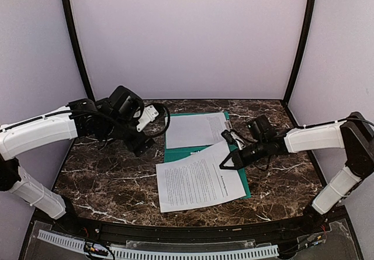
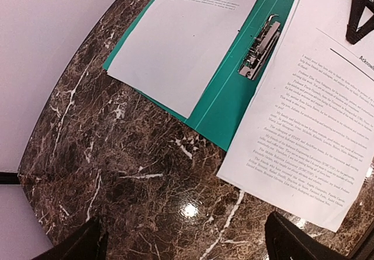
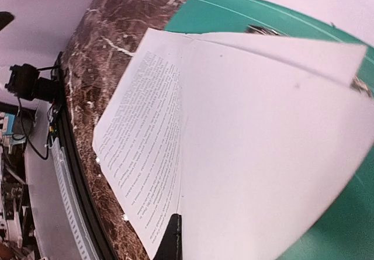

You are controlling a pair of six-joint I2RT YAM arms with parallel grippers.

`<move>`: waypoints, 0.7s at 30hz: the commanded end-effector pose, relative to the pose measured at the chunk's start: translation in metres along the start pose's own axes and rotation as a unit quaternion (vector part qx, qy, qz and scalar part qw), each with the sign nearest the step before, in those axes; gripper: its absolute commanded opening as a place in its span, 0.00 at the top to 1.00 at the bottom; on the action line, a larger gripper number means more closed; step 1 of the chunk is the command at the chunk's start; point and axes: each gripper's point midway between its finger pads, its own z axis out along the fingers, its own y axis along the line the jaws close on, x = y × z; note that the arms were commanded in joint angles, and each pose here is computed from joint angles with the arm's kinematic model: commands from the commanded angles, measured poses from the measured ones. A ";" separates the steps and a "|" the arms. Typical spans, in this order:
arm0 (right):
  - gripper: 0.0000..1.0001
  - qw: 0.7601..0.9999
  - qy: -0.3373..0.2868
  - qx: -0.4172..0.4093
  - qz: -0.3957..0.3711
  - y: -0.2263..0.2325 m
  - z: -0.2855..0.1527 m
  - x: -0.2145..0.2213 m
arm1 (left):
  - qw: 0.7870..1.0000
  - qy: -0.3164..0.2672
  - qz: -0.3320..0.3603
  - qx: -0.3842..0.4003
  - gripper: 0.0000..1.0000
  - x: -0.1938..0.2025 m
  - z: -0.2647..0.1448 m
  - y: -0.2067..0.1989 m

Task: Put the files into the folder
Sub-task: Place the file in the spring clip on the folder.

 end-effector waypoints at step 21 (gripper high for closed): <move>1.00 0.964 -0.017 0.110 0.243 -0.087 0.005 0.046 | 0.995 0.029 -0.073 0.067 0.06 0.020 0.046 -0.047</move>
